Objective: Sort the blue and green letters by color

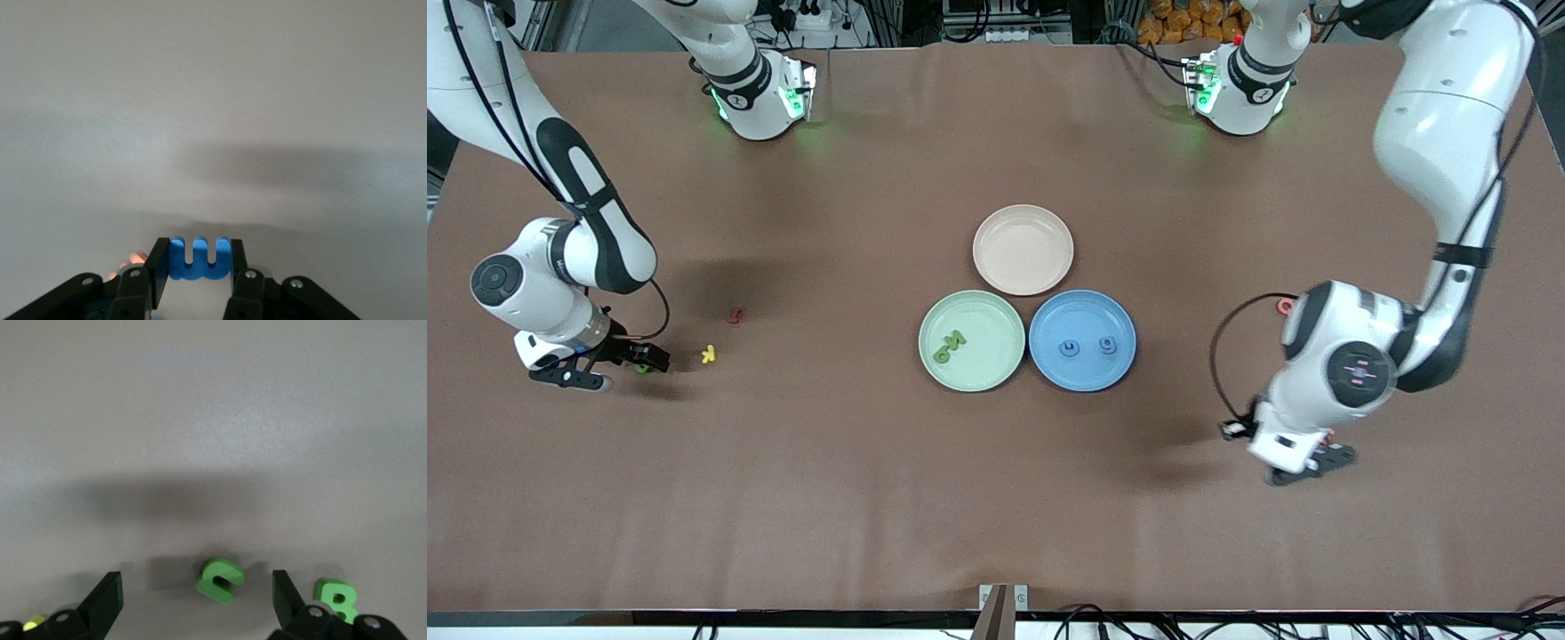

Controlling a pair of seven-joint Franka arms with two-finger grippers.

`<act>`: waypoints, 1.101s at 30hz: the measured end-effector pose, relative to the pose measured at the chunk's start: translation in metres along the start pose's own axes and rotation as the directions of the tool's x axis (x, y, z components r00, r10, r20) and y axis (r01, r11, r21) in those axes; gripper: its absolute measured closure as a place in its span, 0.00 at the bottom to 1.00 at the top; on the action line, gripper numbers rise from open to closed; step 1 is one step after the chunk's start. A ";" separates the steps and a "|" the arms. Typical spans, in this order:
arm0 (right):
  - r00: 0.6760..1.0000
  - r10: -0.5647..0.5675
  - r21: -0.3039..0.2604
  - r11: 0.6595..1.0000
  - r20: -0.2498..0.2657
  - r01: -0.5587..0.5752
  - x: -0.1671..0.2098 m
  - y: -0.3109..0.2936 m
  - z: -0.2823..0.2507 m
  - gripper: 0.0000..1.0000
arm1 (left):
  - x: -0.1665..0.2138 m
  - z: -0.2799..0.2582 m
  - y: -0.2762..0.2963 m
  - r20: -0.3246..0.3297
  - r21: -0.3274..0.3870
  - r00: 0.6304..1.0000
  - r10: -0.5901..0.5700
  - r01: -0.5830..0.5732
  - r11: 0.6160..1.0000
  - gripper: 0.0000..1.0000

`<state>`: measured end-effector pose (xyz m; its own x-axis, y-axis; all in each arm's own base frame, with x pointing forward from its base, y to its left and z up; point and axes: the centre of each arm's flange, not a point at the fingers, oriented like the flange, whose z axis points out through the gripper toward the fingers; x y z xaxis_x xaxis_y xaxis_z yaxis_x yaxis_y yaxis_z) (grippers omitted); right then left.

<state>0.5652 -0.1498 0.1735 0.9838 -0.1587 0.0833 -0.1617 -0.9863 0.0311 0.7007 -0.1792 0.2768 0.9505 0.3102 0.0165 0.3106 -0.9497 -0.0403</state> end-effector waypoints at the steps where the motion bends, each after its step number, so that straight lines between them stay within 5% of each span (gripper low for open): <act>1: 1.000 0.000 0.000 1.000 0.000 0.000 -0.001 0.000 0.000 0.02 | -0.013 -0.001 0.017 0.008 0.005 1.000 -0.016 0.016 1.000 0.59; 8: 1.000 -0.003 0.000 1.000 -0.008 0.003 -0.003 -0.001 0.003 0.06 | -0.095 0.010 0.105 0.030 0.037 0.997 -0.075 0.074 0.997 0.59; 22: 0.999 -0.048 -0.018 0.999 -0.018 0.048 -0.003 -0.004 0.001 0.54 | -0.179 0.039 0.154 0.058 0.095 0.994 -0.093 0.087 0.992 0.59; 26: 0.998 -0.049 -0.020 0.999 -0.025 0.049 -0.002 -0.003 -0.003 0.68 | -0.185 0.040 0.158 0.059 0.097 0.995 -0.087 0.081 0.992 0.48; 33: 0.999 -0.049 -0.022 0.999 -0.023 0.048 -0.002 -0.001 -0.002 0.68 | -0.178 0.044 0.150 0.062 0.104 0.993 -0.099 0.092 0.990 0.14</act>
<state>0.5630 -0.1479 0.1750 0.9885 -0.1094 0.1042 -0.1158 -0.9917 0.0566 0.5780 -0.3747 0.2242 0.9134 0.4048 -0.0416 0.3956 -0.9073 -0.1425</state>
